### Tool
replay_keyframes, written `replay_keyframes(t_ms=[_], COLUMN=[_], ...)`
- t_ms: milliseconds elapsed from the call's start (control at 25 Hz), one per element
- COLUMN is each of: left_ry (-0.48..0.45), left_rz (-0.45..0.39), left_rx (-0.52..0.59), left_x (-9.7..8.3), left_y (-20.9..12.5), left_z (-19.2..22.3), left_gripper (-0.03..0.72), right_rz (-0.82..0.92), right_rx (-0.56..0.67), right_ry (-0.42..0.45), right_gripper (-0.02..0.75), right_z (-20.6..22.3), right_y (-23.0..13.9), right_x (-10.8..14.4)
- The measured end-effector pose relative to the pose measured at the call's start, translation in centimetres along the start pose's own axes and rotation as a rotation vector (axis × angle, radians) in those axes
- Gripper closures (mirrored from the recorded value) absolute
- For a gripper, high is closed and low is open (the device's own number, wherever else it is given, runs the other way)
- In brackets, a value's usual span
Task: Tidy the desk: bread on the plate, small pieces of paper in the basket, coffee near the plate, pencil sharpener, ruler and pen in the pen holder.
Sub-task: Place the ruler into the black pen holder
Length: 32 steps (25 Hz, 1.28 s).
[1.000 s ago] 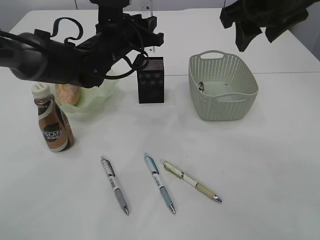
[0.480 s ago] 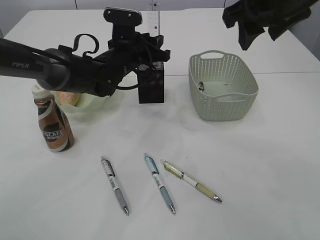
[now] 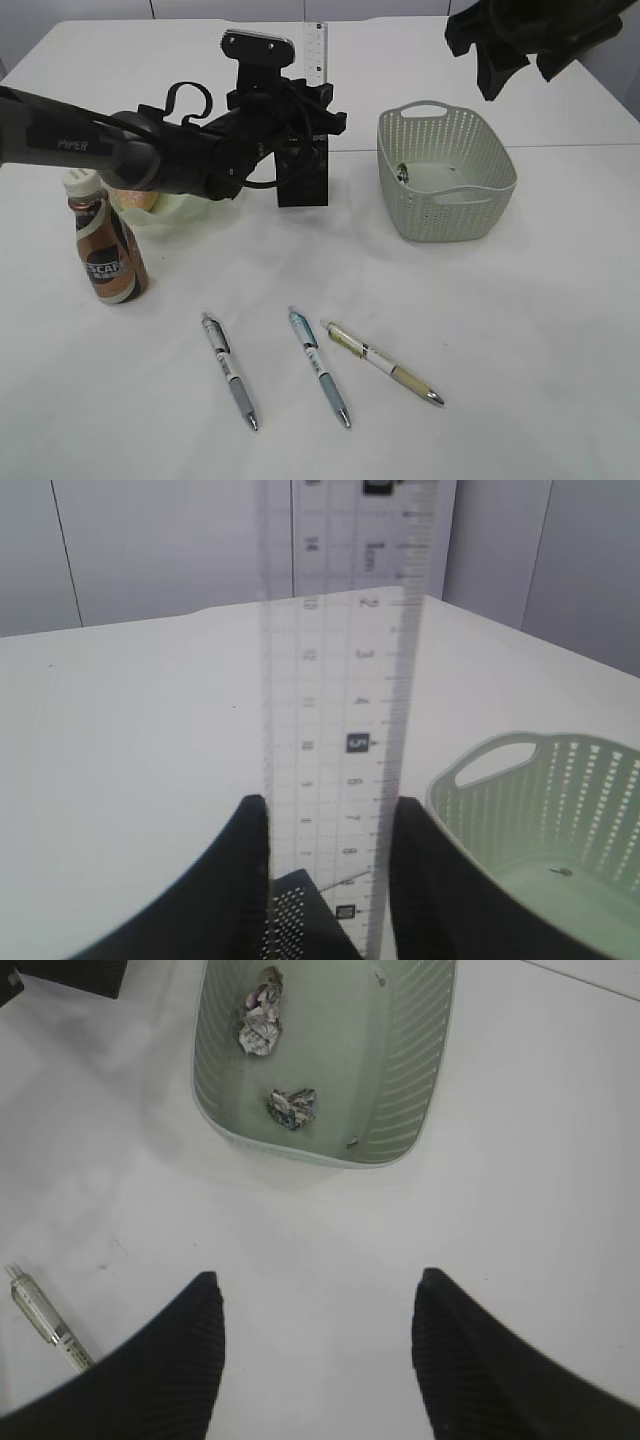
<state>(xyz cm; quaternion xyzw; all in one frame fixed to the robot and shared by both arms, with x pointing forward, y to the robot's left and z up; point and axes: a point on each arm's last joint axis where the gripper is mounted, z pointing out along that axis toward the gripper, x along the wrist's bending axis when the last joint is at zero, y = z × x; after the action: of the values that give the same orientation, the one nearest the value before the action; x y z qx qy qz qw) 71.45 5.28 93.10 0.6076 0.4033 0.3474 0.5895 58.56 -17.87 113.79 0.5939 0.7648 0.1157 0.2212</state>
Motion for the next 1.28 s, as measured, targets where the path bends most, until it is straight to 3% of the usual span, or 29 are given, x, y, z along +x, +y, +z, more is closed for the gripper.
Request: replay_keyframes(t_ms=[280,840,1280], left_ry=[0.017,0.013,0.016], left_rz=[0.002,0.008,-0.017], left_rx=[0.015,0.067,0.089], left_x=[1.0,1.0,1.0], left_y=[-0.4,-0.9,-1.1], left_z=[0.1,0.1,0.1], left_gripper=[0.456,0.452,0.310], right_rz=[0.000,-0.001,-0.001], right_rx=[0.000,-0.001,-0.001], right_ry=[-0.001,-0.004,-0.004], right_gripper=[0.271,0.271,0.271], right_z=[0.0,0.0,0.0], right_y=[0.0,0.0,0.0], right_x=[0.0,0.0,0.0])
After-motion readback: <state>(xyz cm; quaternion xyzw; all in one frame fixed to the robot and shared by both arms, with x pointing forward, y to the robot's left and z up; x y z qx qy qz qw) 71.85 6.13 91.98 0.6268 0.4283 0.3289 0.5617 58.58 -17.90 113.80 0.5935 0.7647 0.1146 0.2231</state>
